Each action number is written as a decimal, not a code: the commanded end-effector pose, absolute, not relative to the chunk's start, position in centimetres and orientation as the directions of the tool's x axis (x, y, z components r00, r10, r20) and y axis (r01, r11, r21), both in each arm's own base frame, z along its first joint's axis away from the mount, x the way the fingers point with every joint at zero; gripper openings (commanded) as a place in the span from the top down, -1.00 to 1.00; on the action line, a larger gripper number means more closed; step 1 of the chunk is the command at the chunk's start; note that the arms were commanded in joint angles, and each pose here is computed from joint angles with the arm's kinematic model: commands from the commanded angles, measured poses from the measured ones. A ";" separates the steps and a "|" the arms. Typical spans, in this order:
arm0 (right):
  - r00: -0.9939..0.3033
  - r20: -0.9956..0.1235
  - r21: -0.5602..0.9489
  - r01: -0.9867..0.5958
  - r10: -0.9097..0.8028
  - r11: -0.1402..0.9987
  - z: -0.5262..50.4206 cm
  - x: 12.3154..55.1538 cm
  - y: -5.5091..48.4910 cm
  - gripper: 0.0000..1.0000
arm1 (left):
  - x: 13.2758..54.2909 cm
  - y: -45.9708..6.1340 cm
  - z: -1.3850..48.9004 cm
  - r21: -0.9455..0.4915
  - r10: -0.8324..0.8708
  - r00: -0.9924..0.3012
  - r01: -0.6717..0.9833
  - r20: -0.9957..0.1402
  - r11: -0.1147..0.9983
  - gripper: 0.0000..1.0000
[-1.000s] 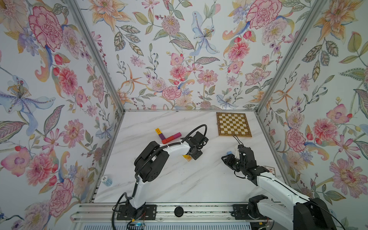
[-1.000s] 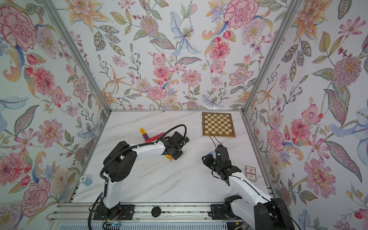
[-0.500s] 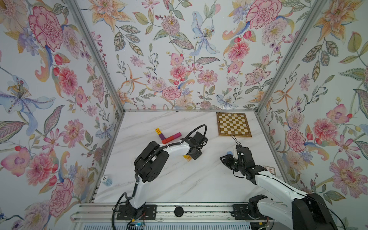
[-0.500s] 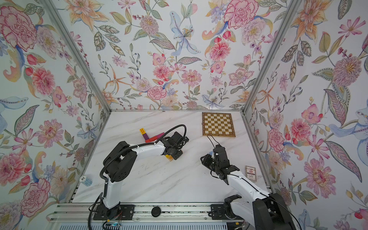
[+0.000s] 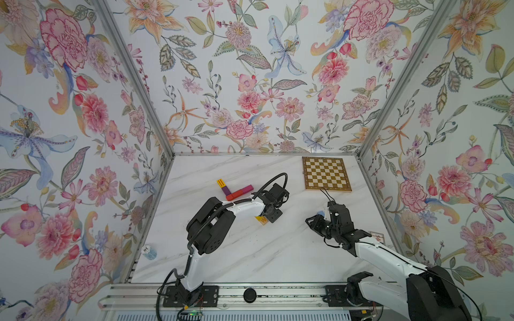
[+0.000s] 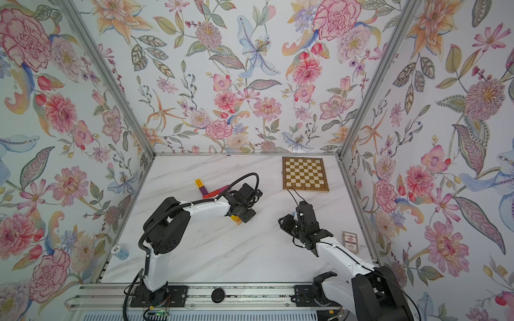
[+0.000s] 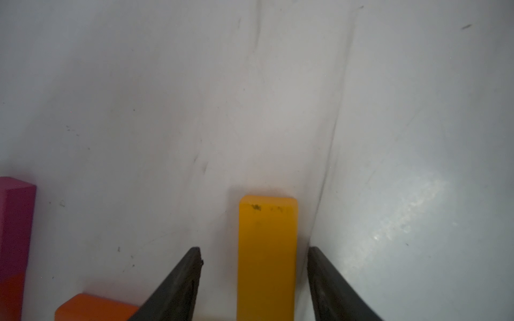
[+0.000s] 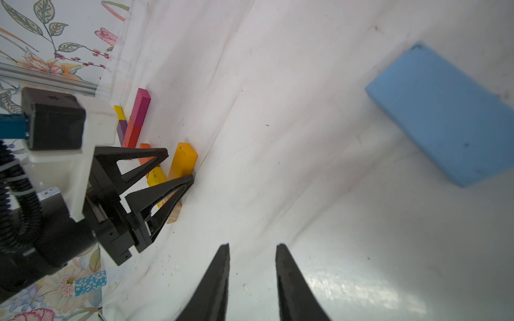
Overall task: Assemble the letter v with building blocks
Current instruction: Assemble the building block at the center of the board.
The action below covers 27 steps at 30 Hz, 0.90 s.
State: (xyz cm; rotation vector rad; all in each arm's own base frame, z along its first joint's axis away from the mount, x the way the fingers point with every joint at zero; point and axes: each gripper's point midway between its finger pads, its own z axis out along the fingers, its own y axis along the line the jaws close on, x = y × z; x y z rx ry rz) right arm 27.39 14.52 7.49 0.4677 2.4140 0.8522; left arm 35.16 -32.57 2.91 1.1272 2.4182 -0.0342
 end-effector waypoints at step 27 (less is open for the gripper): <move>-0.894 -0.416 0.593 -0.125 0.170 0.795 8.6 36.4 24.0 -0.39 | 34.4 -21.8 21.7 -0.270 -0.058 -0.539 0.324 -0.840 0.907 -0.24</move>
